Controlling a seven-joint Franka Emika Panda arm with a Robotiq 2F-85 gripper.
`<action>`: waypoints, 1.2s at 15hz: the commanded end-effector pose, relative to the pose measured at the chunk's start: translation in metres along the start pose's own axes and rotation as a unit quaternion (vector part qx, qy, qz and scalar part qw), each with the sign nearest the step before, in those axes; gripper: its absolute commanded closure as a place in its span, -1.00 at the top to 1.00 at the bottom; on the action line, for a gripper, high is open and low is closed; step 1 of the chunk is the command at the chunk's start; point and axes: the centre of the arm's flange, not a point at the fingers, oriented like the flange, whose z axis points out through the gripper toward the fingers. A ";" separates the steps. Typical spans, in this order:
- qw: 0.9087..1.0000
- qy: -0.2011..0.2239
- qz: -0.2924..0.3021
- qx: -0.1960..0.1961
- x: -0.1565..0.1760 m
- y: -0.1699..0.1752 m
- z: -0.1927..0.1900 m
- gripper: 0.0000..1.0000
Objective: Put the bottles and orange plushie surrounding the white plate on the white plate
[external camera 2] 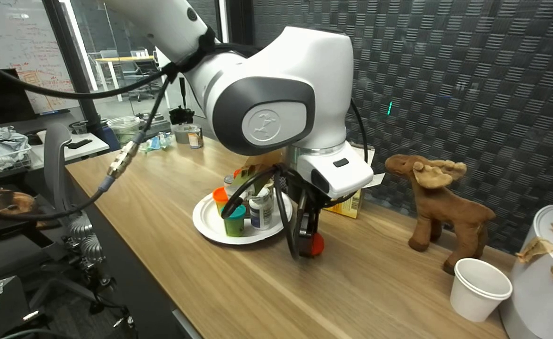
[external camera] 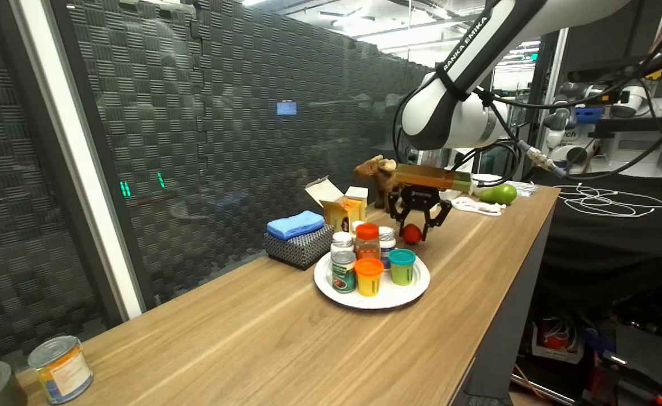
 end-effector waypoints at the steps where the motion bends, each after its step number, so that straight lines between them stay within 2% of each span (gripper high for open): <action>1: 1.000 0.016 -0.002 0.010 -0.017 -0.006 -0.036 -0.47; 3: 0.999 0.032 -0.019 0.017 -0.033 -0.015 -0.071 -0.47; 6: 0.994 0.079 -0.066 0.021 -0.063 -0.029 -0.123 -0.47; 9: 0.989 0.099 -0.103 0.034 -0.109 -0.038 -0.170 -0.47; 14: 0.984 0.052 -0.157 0.065 -0.189 -0.047 -0.197 -0.47; 18: 0.980 0.004 -0.190 0.065 -0.234 -0.046 -0.183 -0.47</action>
